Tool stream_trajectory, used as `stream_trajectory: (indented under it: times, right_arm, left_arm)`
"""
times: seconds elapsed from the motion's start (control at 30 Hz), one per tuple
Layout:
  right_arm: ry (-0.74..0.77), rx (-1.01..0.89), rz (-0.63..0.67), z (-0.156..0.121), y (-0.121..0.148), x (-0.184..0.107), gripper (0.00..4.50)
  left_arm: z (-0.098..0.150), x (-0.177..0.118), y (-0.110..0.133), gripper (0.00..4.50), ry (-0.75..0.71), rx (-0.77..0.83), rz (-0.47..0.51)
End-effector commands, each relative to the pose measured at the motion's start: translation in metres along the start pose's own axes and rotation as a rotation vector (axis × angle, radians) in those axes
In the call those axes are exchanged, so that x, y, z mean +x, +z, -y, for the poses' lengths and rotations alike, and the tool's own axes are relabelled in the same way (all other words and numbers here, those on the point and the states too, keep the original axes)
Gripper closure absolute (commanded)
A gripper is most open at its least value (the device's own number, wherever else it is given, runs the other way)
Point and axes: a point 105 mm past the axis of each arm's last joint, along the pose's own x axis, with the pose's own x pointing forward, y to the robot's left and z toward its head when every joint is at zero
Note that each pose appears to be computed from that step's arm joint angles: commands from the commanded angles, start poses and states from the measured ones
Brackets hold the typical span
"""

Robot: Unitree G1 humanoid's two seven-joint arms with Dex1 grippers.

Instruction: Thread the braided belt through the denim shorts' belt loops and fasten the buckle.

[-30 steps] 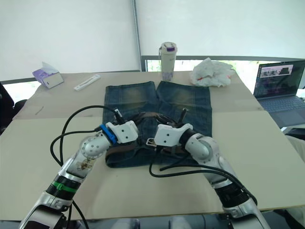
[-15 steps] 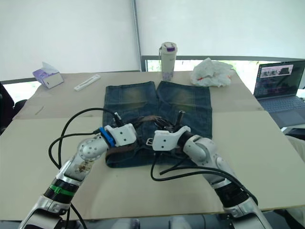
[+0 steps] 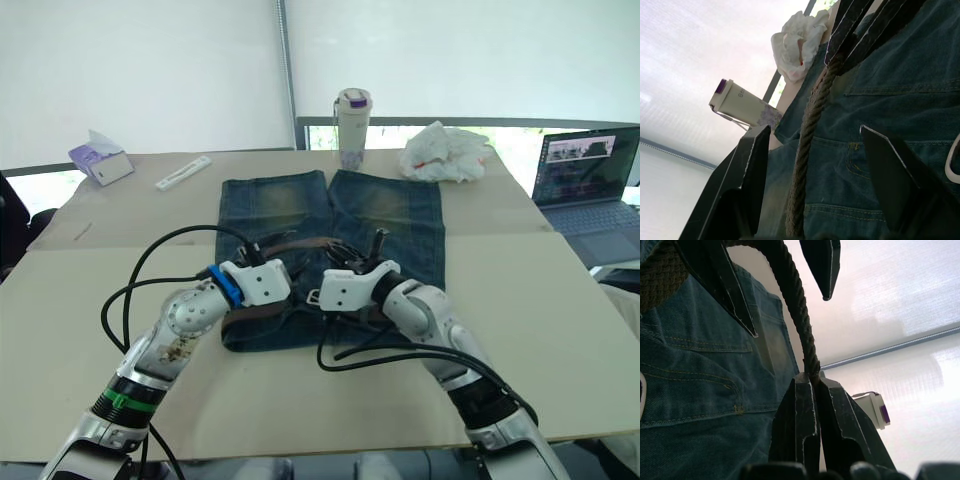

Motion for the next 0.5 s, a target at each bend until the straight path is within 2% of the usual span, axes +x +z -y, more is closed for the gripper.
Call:
stream_trajectory:
  times: [0.03,0.1,0.2,0.23,0.4,0.5]
  right_arm:
    - [-0.049,-0.009,0.047,0.011,0.011,0.0,4.5]
    - [-0.05,-0.007,0.048,0.011,0.011,0.0,4.5]
    - [-0.048,-0.007,0.047,0.011,0.01,-0.001,4.5]
    - [-0.044,-0.006,0.047,0.01,0.01,-0.001,4.5]
    - [-0.023,0.102,0.074,0.005,0.016,-0.002,4.5]
    - [-0.011,0.209,0.093,0.006,0.02,-0.007,3.41]
  left_arm:
    - [-0.006,-0.001,0.008,2.02,0.031,0.003,0.03]
    - [-0.005,-0.001,0.006,2.79,0.032,0.0,0.027]
    - [-0.005,-0.001,0.006,4.23,0.032,0.0,0.027]
    - [-0.005,-0.001,0.006,4.45,0.033,0.0,0.028]
    - [-0.003,0.001,0.005,4.45,0.027,-0.005,0.025]
    - [-0.001,-0.002,0.0,4.5,0.026,-0.009,0.008]
